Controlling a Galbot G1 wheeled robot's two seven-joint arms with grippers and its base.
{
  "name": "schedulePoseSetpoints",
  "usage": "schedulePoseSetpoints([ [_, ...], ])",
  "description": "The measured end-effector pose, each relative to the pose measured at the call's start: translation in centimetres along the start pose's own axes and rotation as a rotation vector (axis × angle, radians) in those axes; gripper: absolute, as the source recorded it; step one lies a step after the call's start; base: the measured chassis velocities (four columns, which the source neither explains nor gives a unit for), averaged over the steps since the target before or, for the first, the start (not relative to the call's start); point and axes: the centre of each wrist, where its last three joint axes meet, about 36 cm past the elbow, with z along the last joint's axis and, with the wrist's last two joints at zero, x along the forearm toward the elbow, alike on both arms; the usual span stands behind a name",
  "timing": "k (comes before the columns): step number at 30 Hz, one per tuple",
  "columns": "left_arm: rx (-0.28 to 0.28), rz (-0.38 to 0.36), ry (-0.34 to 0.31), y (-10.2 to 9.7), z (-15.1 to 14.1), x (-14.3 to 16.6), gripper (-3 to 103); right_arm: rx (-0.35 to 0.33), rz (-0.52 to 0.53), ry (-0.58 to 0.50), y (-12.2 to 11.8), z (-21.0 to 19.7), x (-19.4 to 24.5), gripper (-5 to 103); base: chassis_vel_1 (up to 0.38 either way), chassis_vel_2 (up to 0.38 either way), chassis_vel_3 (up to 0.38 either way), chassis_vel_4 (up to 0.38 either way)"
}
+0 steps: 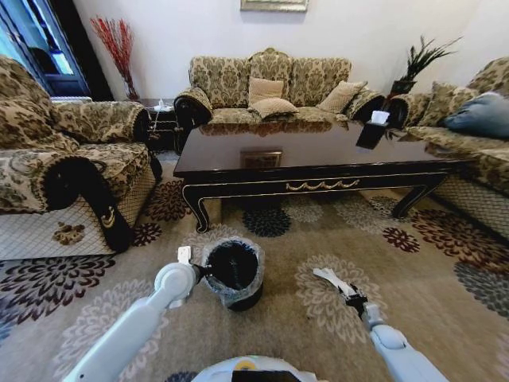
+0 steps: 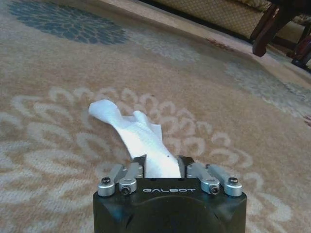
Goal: Move to the front of the table and pick up the trash from the floor, then place it into the trash bin.
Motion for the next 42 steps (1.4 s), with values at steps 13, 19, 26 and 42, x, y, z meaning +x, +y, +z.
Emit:
schedulePoseSetpoints([
  [13, 0.006, 0.012, 0.016, -0.2, 0.3, -0.2, 0, -0.043, -0.028, -0.028, 0.8, -0.3, 2.0, 68, 0.000, 0.000, 0.000, 0.000],
  [19, 0.009, 0.013, 0.020, -0.2, 0.5, -0.3, 0, -0.027, -0.002, -0.010, 0.5, -0.1, 0.7, 90, 0.000, 0.000, 0.000, 0.000],
  [26, 0.013, 0.012, 0.014, -0.1, 0.4, 0.0, 0, -0.019, 0.028, -0.002, 0.1, -1.1, -1.2, 86, 0.000, 0.000, 0.000, 0.000],
  [42, 0.010, 0.005, 0.009, 0.3, 0.4, 0.4, 0, -0.053, 0.034, 0.038, -0.1, 0.0, -1.5, 30, 0.000, 0.000, 0.000, 0.000],
])
